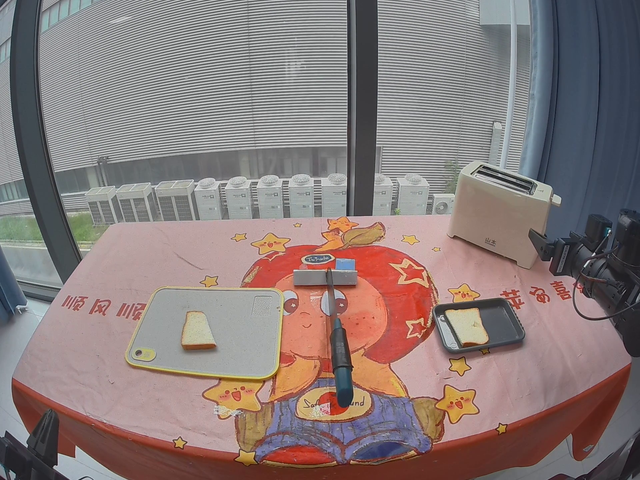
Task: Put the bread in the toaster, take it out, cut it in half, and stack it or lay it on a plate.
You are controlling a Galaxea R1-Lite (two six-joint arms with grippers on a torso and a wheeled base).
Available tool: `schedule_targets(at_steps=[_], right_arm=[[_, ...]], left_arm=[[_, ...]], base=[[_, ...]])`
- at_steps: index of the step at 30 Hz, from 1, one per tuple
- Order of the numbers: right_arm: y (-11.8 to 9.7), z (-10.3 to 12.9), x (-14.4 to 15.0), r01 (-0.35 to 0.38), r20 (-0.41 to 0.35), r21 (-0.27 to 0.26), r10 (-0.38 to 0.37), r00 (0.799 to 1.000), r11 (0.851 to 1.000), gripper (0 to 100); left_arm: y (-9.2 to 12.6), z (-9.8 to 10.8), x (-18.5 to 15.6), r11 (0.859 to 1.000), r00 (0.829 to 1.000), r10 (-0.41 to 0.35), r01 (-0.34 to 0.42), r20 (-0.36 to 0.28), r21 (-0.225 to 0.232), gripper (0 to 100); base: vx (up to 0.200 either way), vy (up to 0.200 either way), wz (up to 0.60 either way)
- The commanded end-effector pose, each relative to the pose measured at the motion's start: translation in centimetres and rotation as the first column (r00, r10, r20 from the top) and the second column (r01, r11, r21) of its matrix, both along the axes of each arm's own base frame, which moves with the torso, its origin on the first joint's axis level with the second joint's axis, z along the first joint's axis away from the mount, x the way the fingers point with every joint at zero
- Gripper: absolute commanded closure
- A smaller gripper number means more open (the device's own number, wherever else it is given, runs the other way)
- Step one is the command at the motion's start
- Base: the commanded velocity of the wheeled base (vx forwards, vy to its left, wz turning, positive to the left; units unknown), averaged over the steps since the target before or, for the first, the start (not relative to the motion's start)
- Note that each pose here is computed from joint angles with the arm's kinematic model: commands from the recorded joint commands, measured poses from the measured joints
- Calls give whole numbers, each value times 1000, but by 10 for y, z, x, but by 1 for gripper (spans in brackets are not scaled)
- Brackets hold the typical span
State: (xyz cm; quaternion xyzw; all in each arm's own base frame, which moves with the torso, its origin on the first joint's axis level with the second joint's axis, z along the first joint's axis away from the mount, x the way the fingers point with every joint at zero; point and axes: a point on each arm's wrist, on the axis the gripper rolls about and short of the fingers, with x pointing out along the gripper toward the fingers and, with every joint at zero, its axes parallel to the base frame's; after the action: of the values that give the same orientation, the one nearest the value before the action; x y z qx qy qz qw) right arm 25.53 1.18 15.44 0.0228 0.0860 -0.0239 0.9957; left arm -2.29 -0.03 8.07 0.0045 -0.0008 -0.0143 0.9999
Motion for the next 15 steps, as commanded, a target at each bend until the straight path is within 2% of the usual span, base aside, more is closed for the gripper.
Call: schedule_targets(at_steps=[1, 15], right_arm=[[-1, 6, -2, 2, 27, 4, -2, 1000, 1000, 0], [9, 15, -14, -40, 65, 12, 40, 997, 999, 0]], left_arm=[[0, -5, 0, 1000, 1000, -1, 1, -1, 0, 100], [0, -5, 0, 1000, 1000, 1, -1, -1, 0, 100]], base=[[0, 0, 0], [0, 0, 0]])
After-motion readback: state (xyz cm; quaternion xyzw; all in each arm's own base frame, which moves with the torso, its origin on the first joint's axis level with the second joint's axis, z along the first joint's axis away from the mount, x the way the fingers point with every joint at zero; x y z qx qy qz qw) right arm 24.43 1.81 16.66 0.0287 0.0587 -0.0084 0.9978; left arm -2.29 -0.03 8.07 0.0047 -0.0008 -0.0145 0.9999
